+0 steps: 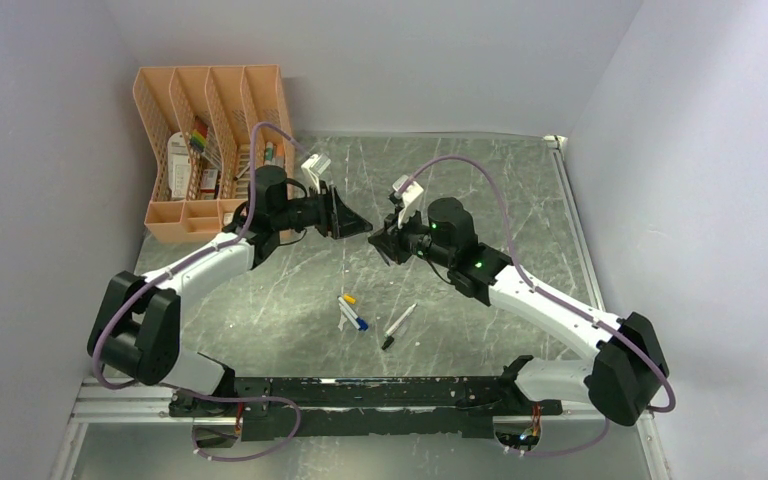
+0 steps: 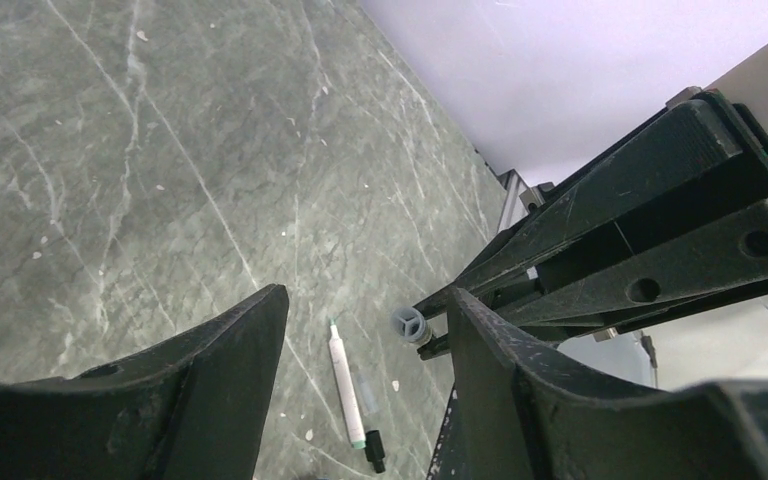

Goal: Insert the pens into the pen caps

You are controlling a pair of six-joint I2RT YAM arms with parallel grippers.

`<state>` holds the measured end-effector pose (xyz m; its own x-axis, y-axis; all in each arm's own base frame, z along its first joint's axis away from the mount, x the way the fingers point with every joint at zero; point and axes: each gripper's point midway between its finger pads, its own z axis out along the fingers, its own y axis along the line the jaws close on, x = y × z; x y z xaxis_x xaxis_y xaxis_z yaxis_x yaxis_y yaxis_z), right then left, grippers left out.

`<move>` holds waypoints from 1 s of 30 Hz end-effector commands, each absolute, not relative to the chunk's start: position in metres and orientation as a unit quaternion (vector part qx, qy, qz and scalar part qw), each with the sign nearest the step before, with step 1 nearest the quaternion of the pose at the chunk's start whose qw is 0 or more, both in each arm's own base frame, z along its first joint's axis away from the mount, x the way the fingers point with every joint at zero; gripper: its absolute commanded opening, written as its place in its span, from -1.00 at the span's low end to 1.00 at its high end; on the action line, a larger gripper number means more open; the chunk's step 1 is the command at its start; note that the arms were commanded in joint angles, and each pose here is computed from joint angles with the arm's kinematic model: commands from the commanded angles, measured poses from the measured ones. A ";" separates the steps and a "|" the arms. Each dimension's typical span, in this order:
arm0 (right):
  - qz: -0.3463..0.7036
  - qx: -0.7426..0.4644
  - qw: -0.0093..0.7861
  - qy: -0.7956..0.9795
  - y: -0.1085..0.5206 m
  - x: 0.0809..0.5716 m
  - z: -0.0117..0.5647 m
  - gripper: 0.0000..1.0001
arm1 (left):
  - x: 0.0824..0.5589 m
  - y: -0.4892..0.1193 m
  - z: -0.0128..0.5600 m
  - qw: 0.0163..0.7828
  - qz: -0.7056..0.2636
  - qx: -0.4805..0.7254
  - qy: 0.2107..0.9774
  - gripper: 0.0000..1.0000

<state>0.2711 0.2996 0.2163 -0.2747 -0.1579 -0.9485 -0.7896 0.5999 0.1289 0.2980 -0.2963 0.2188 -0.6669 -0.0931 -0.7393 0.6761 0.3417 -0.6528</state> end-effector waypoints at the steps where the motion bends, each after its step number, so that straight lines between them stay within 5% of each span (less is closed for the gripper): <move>1: 0.320 -0.319 0.534 0.714 0.300 0.272 0.237 -1.00 | 0.292 -0.306 0.240 0.355 -0.571 0.214 0.709 0.36; 10: 0.321 -0.323 0.530 0.715 0.301 0.271 0.233 -1.00 | 0.291 -0.311 0.238 0.333 -0.584 0.209 0.710 -0.09; 15: 0.315 -0.320 0.530 0.719 0.300 0.274 0.230 -1.00 | 0.290 -0.312 0.241 0.336 -0.588 0.211 0.705 -0.84; 22: 0.299 -0.302 0.533 0.731 0.295 0.281 0.226 -1.00 | 0.296 -0.310 0.241 0.353 -0.581 0.195 0.707 -0.86; 25: 0.278 -0.259 0.560 0.736 0.281 0.291 0.236 -0.27 | 0.313 -0.301 0.240 0.393 -0.555 0.160 0.715 -0.86; 30: 0.322 -0.117 0.582 0.738 0.241 0.309 0.251 0.38 | 0.332 -0.294 0.259 0.464 -0.543 0.138 0.686 -0.86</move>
<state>0.2913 0.2734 0.2261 -0.2908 -0.0447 -0.9557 -0.6733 0.7193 0.1712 0.3116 -0.3011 0.2260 -0.6719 -0.1927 -0.7151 0.6383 0.3392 -0.6911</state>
